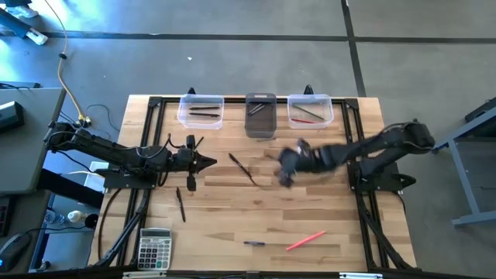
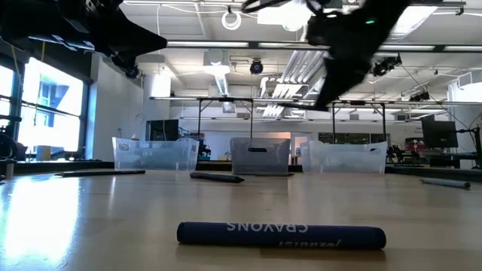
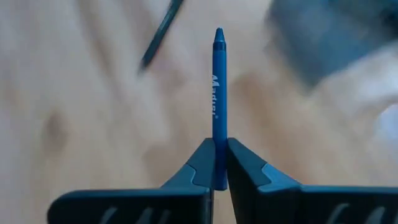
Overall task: Sort crayons/erasers/pens/pencils in bins
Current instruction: Put the blue crayon into the black bin, then put the blue pencil into the right transparent bin
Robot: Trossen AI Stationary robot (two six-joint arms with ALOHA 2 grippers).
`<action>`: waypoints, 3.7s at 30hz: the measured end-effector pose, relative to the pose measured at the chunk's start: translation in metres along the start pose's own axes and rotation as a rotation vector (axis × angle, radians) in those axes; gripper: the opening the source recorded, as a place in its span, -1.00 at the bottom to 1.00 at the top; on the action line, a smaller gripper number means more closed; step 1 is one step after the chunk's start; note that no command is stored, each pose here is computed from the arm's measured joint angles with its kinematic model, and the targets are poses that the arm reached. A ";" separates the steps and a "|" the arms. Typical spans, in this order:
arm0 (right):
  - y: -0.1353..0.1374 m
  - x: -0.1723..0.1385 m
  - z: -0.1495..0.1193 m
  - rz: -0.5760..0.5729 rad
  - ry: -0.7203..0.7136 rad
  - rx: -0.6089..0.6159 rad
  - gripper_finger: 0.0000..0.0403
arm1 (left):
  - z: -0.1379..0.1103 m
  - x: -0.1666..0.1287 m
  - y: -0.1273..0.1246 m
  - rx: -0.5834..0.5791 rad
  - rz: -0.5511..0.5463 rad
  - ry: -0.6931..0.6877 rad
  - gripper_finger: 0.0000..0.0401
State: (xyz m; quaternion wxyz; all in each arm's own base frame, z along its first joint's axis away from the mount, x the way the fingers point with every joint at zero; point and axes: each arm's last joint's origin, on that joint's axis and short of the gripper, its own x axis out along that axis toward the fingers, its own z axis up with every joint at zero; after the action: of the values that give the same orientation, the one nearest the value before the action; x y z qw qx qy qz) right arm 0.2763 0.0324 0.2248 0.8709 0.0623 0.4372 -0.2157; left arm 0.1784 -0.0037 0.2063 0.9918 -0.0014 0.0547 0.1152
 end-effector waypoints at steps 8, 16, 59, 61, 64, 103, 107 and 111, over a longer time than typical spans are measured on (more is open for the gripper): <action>-0.074 0.037 0.086 -0.113 -0.058 -0.054 -0.94 | 0.000 0.000 0.000 -0.011 0.000 0.000 -1.00; -0.143 0.115 0.114 -0.122 0.063 -0.041 -0.94 | 0.000 0.000 0.000 0.008 -0.007 0.000 -1.00; -0.145 0.100 0.156 0.061 -0.152 -0.148 -0.96 | -0.011 -0.001 0.000 -0.011 -0.004 0.110 -1.00; -0.137 0.097 0.144 0.082 -0.251 -0.158 -0.92 | -0.013 -0.001 0.001 -0.011 0.012 0.131 -1.00; -0.125 0.092 0.118 0.098 -0.378 -0.162 -0.94 | -0.015 -0.001 0.001 -0.008 0.016 0.160 -1.00; -0.060 -0.036 -0.025 0.179 -0.898 -0.233 -1.00 | -0.030 0.041 0.120 -0.353 0.445 1.333 -0.44; -0.060 -0.036 -0.025 0.182 -0.897 -0.228 -1.00 | -0.039 0.049 0.131 -0.376 0.460 1.315 -0.37; -0.060 -0.036 -0.025 0.183 -0.897 -0.226 -1.00 | -0.048 0.051 0.136 -0.389 0.455 1.345 -0.38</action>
State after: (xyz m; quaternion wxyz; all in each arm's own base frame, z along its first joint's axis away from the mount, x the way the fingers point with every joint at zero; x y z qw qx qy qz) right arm 0.2131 -0.0026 0.2425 0.9905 -0.0942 0.0311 -0.0948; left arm 0.1912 0.1399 0.1544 0.6772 -0.2364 0.6289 0.2999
